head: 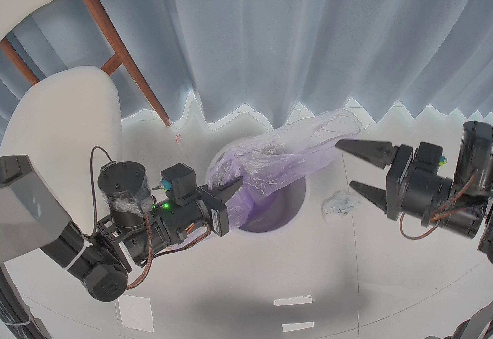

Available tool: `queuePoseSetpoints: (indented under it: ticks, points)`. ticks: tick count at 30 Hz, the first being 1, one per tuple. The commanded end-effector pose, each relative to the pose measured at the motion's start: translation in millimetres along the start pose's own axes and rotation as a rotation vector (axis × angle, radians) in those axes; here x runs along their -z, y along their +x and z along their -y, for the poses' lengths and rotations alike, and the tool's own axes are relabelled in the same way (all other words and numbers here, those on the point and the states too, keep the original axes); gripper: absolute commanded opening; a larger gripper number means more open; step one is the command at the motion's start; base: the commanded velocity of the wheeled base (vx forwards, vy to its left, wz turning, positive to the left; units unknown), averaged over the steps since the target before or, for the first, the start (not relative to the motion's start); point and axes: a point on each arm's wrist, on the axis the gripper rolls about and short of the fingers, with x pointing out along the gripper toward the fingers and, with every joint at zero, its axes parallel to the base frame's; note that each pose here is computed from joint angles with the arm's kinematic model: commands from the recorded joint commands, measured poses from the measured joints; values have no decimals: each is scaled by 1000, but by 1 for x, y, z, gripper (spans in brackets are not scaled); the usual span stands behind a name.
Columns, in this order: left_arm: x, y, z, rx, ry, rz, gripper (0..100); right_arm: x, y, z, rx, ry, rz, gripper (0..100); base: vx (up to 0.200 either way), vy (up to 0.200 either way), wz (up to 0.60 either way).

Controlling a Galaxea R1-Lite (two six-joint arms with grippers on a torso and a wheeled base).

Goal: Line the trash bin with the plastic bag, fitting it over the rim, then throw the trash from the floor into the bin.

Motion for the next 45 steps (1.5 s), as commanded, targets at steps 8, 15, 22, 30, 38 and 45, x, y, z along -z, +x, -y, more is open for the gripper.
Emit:
queuePoseSetpoints:
  ticks: [8,15,22,30,38,45]
  points:
    - [0,-3,2,5,6,0,0,-41,32,26,157,102,94,100,0,0,0]
    - [1,-3,3,9,5,-6,0,-39,48,36,190,109,75,100,0,0,0]
    - [-3,-5,4,10,7,6,0,-38,72,50,235,116,53,100,0,0,0]
    - [-6,-5,4,10,9,18,0,-35,83,61,250,120,44,100,0,0,0]
    - [-6,-5,4,14,9,20,0,-34,90,64,258,121,36,100,0,0,0]
    - [-7,-4,6,20,7,24,0,-34,89,62,252,123,39,0,0,0,0]
